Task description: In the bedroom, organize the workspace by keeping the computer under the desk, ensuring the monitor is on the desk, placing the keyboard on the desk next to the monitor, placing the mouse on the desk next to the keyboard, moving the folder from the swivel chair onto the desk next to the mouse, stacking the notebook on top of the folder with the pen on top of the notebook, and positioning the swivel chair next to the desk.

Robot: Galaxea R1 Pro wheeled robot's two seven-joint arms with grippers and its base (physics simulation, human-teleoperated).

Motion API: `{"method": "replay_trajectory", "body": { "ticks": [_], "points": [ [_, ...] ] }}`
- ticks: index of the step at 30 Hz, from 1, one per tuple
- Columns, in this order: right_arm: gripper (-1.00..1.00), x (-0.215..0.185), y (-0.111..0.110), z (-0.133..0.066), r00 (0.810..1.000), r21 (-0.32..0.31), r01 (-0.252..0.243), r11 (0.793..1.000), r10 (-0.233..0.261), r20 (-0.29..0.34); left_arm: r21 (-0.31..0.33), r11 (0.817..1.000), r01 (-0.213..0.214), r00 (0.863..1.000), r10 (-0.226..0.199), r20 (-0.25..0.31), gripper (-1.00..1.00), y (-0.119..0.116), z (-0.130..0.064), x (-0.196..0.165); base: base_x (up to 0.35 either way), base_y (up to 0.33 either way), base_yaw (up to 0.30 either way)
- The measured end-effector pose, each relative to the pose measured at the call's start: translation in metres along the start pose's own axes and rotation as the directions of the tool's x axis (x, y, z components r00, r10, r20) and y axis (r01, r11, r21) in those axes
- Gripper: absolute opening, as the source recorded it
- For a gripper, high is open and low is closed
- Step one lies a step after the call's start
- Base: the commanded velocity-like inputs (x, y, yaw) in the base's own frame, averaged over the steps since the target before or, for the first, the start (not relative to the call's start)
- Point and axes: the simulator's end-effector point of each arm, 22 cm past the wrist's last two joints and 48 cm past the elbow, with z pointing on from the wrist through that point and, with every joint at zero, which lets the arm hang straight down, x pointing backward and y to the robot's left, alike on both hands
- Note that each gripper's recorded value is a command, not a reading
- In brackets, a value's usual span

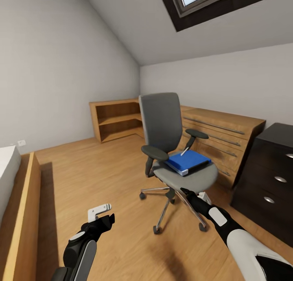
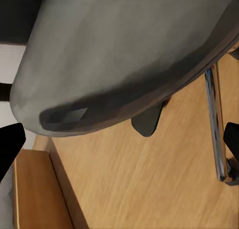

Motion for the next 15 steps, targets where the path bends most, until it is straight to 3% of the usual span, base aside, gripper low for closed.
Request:
{"method": "replay_trajectory", "body": {
  "ticks": [15],
  "points": [
    [1.00,0.0008,0.0007,0.0000,1.000,-0.002,0.000,1.000,0.000,-0.002,0.001,1.000,0.000,1.000,0.000,0.000,1.00,-0.0002,-0.0001,-0.0001,0.304,0.000,0.000]
  ]
}}
